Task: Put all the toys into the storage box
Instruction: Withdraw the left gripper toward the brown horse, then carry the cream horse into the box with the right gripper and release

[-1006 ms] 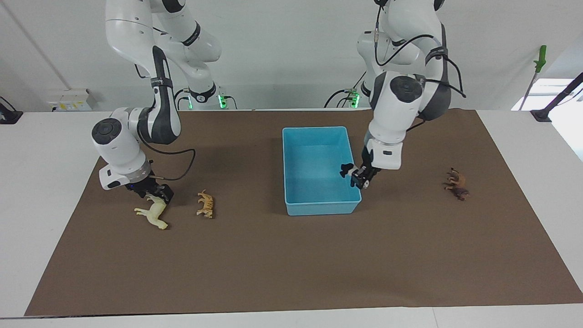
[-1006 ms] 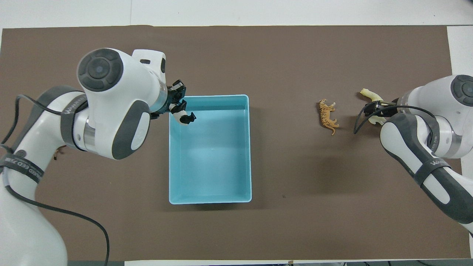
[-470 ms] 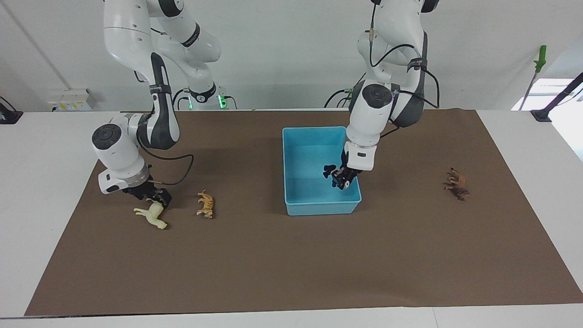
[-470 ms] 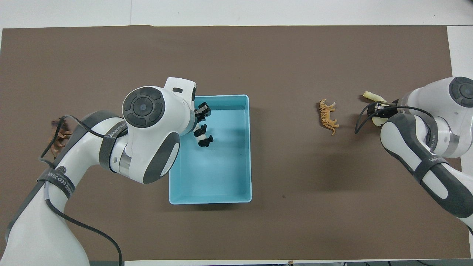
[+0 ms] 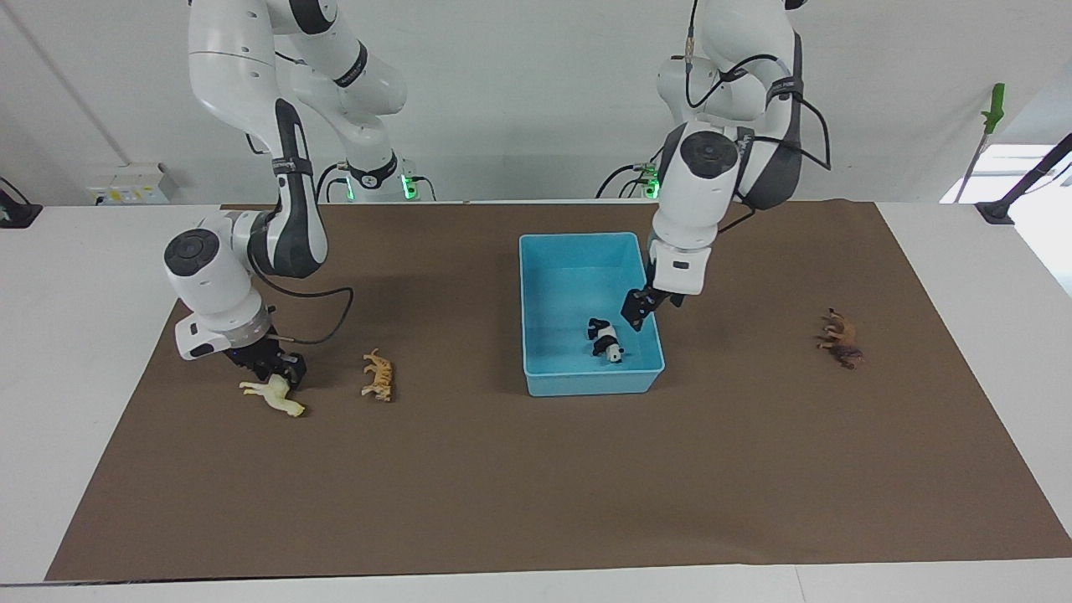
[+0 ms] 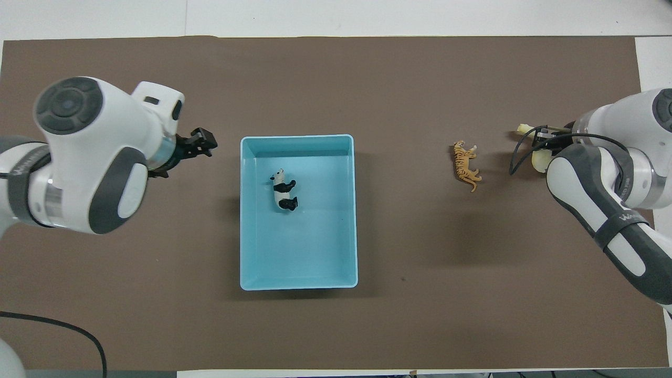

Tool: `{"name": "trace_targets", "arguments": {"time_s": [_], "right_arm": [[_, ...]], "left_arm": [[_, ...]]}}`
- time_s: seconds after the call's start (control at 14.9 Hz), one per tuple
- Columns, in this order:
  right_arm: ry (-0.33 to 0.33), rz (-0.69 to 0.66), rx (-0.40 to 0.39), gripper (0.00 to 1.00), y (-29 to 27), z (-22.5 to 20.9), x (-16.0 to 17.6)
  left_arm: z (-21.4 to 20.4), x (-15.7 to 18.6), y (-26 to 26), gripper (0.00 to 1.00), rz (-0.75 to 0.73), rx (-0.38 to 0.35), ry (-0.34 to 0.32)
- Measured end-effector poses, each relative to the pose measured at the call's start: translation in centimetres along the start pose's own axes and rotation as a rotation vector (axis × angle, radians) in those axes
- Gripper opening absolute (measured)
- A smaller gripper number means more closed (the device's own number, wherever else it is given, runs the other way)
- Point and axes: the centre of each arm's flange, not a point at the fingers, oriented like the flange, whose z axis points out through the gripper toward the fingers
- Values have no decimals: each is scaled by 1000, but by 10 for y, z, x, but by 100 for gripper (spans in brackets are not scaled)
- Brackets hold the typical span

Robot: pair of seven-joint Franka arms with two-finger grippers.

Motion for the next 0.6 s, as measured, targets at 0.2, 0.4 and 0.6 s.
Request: {"name": "trace_targets", "arguments": {"time_s": [0.2, 0.4, 0.6], "right_arm": [[39, -85, 12, 40, -51, -60, 21], [18, -155, 18, 40, -104, -83, 12], [-25, -119, 81, 40, -177, -133, -8]], "left_arm": [[8, 56, -110, 100, 87, 8, -7], [25, 82, -172, 100, 85, -5, 60], [67, 93, -229, 100, 49, -7, 127]]}}
